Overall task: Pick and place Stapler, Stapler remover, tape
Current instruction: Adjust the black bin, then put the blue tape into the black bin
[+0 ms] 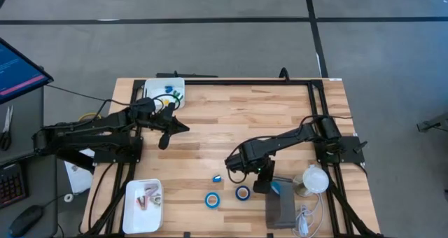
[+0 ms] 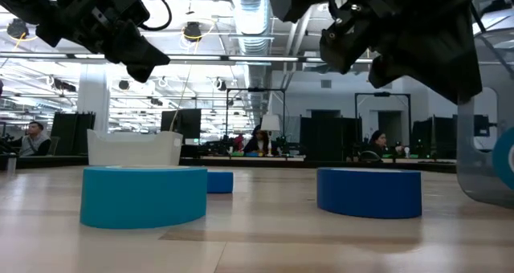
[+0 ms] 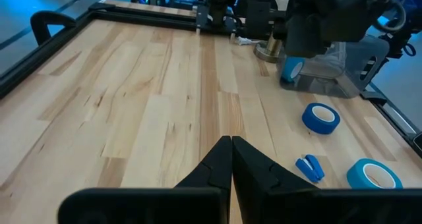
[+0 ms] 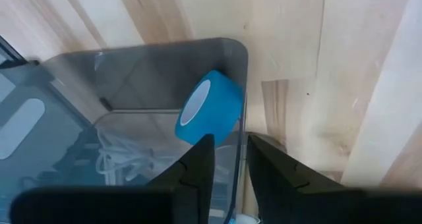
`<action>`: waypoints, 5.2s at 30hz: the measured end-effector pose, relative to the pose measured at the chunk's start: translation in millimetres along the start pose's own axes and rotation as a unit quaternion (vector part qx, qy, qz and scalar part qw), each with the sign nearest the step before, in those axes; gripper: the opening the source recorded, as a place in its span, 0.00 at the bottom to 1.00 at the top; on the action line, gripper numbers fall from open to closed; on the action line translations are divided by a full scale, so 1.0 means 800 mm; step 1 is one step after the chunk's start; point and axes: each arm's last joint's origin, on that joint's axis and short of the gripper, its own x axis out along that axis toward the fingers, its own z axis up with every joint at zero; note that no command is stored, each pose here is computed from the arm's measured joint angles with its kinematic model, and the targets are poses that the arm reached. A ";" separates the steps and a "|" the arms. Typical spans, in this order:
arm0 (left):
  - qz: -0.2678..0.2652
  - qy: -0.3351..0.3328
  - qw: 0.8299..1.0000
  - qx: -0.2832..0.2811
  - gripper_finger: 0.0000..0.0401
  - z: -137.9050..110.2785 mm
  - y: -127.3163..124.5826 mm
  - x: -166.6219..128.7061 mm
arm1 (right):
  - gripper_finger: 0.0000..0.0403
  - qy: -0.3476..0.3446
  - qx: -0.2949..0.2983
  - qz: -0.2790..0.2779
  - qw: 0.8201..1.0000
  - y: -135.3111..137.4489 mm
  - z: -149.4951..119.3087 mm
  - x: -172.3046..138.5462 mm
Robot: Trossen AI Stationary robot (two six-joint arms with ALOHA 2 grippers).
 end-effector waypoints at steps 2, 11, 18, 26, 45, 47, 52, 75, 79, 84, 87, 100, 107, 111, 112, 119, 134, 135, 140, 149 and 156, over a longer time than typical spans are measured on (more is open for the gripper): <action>0.000 -0.001 1.000 0.000 0.01 0.000 0.000 0.000 | 0.19 0.001 0.000 0.000 1.000 0.000 0.000 0.000; 0.000 -0.002 1.000 0.001 0.01 0.001 0.000 0.000 | 0.04 0.000 -0.024 0.015 1.000 0.001 0.001 0.000; 0.000 -0.002 1.000 0.001 0.01 0.001 0.000 0.000 | 0.00 -0.044 -0.063 0.019 0.997 0.007 0.011 0.000; 0.000 -0.002 1.000 0.001 0.01 0.001 0.000 0.000 | 0.00 -0.090 -0.077 -0.019 0.993 0.010 0.017 0.000; 0.000 -0.003 1.000 -0.001 0.01 0.001 0.000 0.000 | 0.00 -0.308 -0.061 -0.182 0.932 0.033 -0.013 -0.078; 0.000 -0.002 1.000 -0.001 0.01 0.001 0.000 0.000 | 0.00 -0.301 -0.059 -0.184 0.934 0.032 -0.016 -0.079; 0.000 -0.002 1.000 -0.001 0.01 0.001 0.000 0.000 | 0.00 -0.274 -0.064 -0.172 0.944 0.031 -0.015 -0.073; 0.000 -0.002 1.000 -0.001 0.01 0.001 0.000 0.000 | 0.19 -0.245 -0.066 -0.174 0.951 0.029 -0.019 -0.069; 0.000 -0.002 1.000 -0.001 0.01 0.001 0.000 0.000 | 0.25 -0.263 -0.070 -0.174 0.947 0.033 -0.018 -0.070; 0.000 -0.002 1.000 -0.001 0.01 0.001 0.000 0.000 | 0.25 -0.343 -0.124 -0.074 0.928 0.061 -0.002 -0.077; 0.000 -0.002 1.000 -0.001 0.01 0.001 0.000 0.000 | 0.24 -0.373 -0.144 -0.045 0.916 0.074 0.009 -0.077; 0.000 -0.002 1.000 -0.001 0.01 0.001 0.000 0.000 | 0.24 -0.289 -0.164 -0.003 0.943 0.114 0.051 0.005; 0.000 -0.002 1.000 -0.001 0.01 0.001 0.000 0.000 | 0.24 -0.267 -0.153 -0.007 0.951 0.120 0.075 0.030; 0.000 -0.002 1.000 -0.001 0.01 0.001 0.000 0.000 | 0.24 -0.274 -0.155 -0.024 0.949 0.116 0.083 0.031; 0.000 -0.002 1.000 -0.001 0.01 0.001 0.000 0.000 | 0.24 -0.281 -0.153 -0.027 0.947 0.116 0.084 0.029; 0.000 -0.002 1.000 -0.001 0.01 0.001 0.000 0.000 | 0.24 -0.284 -0.141 -0.029 0.948 0.104 0.093 0.025; 0.000 -0.006 1.000 0.002 0.01 0.002 0.000 0.000 | 0.20 -0.242 -0.163 0.004 0.957 0.110 0.110 0.059; 0.000 -0.006 1.000 0.002 0.01 0.002 0.000 0.000 | 0.17 -0.242 -0.163 0.003 0.956 0.110 0.110 0.059; 0.000 -0.006 1.000 0.002 0.01 0.002 0.000 0.000 | 0.06 -0.266 -0.185 -0.027 0.946 0.117 0.106 0.047; 0.000 -0.006 1.000 0.001 0.01 0.002 0.000 0.000 | 0.06 -0.296 -0.173 -0.108 0.933 0.123 0.077 -0.018; 0.000 -0.006 1.000 0.001 0.01 0.002 0.000 0.000 | 0.06 -0.284 -0.145 -0.148 0.936 0.138 0.034 -0.054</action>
